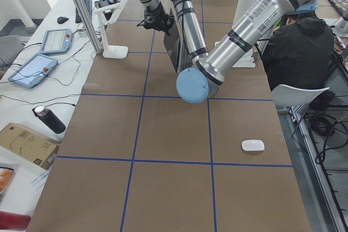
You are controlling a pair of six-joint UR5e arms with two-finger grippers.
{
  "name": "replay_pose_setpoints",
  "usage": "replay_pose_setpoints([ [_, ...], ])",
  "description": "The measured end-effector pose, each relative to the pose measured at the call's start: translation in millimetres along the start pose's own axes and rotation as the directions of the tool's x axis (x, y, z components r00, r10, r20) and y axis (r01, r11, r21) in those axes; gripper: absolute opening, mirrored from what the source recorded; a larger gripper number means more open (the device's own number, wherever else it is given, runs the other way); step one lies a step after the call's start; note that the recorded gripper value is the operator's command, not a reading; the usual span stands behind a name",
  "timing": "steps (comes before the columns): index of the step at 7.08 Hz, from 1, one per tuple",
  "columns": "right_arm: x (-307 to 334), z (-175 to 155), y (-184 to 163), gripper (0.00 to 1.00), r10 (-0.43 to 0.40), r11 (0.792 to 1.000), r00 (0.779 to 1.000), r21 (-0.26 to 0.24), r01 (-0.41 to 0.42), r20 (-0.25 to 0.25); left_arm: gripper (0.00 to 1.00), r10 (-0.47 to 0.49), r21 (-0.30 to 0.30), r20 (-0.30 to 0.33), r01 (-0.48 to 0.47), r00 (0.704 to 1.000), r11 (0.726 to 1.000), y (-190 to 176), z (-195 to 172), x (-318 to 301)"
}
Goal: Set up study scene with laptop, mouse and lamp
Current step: 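Lower the open silver laptop onto the table with the left gripper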
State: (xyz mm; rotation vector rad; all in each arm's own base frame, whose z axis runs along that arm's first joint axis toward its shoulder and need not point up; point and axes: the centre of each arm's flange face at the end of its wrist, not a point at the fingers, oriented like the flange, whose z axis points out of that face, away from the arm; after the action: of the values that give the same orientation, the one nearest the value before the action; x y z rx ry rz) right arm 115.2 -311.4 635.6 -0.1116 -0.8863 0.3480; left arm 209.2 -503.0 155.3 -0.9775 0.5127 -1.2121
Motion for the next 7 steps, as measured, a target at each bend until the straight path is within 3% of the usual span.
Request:
replay_pose_setpoints([
  [4,1.4,1.6,1.0,0.99,0.007,1.000,1.000,-0.005,-0.007,0.006,0.00,0.038,0.008,0.068,-0.039,0.997,0.999,18.2,59.3,31.8],
  [7,1.1,1.4,0.7,0.99,0.007,1.000,1.000,-0.004,-0.007,0.006,0.00,-0.050,-0.009,0.025,0.050,0.998,0.999,13.0,76.4,71.2],
])
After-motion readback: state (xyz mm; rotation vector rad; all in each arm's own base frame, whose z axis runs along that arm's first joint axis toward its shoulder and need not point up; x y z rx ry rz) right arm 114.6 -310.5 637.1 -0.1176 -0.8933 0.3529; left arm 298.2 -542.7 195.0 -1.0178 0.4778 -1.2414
